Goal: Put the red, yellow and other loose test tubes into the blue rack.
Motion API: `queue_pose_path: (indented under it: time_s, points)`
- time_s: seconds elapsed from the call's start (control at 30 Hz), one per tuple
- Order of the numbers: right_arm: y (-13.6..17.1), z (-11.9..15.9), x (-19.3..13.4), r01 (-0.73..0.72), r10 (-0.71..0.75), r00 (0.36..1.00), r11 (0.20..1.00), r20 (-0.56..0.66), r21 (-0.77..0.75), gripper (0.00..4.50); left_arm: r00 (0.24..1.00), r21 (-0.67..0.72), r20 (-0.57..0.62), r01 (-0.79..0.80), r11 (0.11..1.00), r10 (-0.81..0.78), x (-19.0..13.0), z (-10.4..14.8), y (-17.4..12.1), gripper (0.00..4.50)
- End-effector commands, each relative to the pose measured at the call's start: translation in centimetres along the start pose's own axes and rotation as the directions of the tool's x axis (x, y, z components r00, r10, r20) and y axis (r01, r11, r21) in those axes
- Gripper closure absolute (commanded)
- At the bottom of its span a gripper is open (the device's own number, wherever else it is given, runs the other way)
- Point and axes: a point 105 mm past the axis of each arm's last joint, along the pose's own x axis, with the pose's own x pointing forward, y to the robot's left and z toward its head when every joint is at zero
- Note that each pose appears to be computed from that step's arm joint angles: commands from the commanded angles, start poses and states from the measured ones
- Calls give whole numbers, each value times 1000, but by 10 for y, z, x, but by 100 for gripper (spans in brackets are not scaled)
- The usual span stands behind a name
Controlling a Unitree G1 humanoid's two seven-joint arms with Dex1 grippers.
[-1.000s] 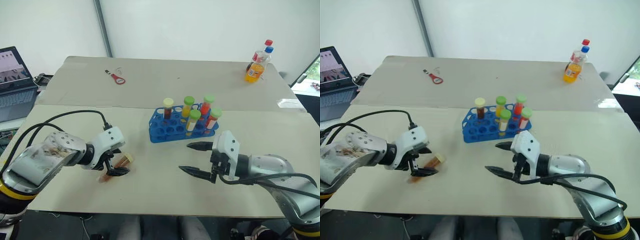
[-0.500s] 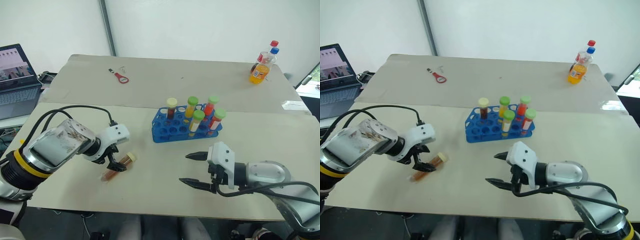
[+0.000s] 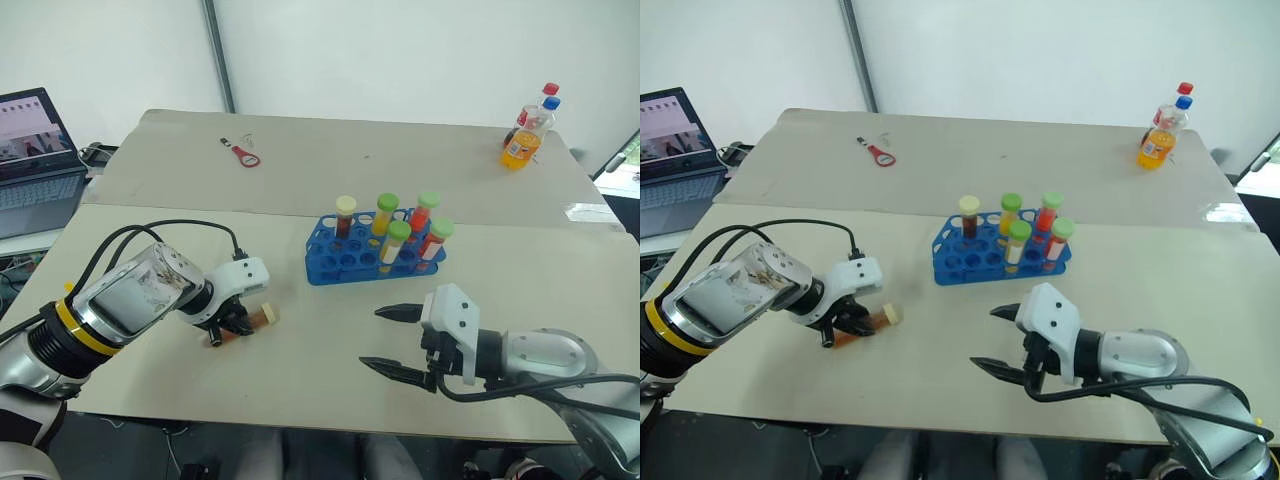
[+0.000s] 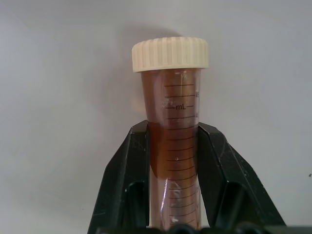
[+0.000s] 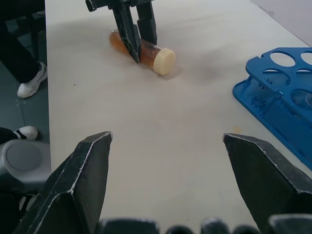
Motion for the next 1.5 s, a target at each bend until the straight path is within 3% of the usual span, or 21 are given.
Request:
queue_pose_path:
  time_s: [0.03, 0.13, 0.23, 0.33, 0.4, 0.5, 0.6, 0.67, 0.87, 1.07, 1.3, 1.5]
  points:
    - [-4, 10, -11, 24, -24, 1000, 998, 8, -60, 44, 992, 87, 125, -39, 995, 28, -21, 13, 16, 365]
    - [-9, 15, -18, 44, -43, 999, 995, 20, -95, 44, 943, 224, 334, -92, 970, 12, -39, 46, 26, 365]
    - [-15, 20, -26, 67, -64, 997, 994, 36, -84, 44, 835, 127, 547, -151, 980, 58, -57, 83, 43, 365]
    - [-20, 23, -32, 76, -74, 997, 995, 30, -66, 44, 711, 131, 704, -146, 981, 12, -69, 112, 39, 365]
    - [-22, 23, -35, 84, -83, 997, 994, 5, -75, 44, 622, 133, 782, -110, 985, -36, -69, 126, 30, 365]
    - [-23, 25, -39, 85, -85, 996, 993, -1, -81, 44, 556, 144, 830, -129, 981, -49, -63, 139, 23, 365]
    - [-22, 28, -45, 108, -109, 994, 991, -7, -74, 44, 404, 121, 912, -108, 987, -68, -52, 160, 13, 365]
    - [-22, 27, -48, 128, -129, 991, 990, -19, -67, 44, 347, 105, 936, -97, 990, -65, -43, 169, 10, 365]
    - [-18, 26, -51, 172, -173, 984, 984, -29, -38, 44, 301, 75, 953, -135, 988, -31, -12, 182, 9, 365]
    - [-19, 24, -54, 216, -217, 975, 976, -50, -28, 44, 270, 59, 963, -164, 985, -13, -3, 197, 11, 365]
    - [-38, 17, -60, 360, -361, 929, 933, -82, -21, 44, 296, 38, 955, -162, 986, 12, 11, 189, 16, 365]
    - [-45, 14, -61, 397, -397, 912, 918, -101, -22, 44, 307, 23, 951, -174, 984, 32, 22, 185, 15, 365]
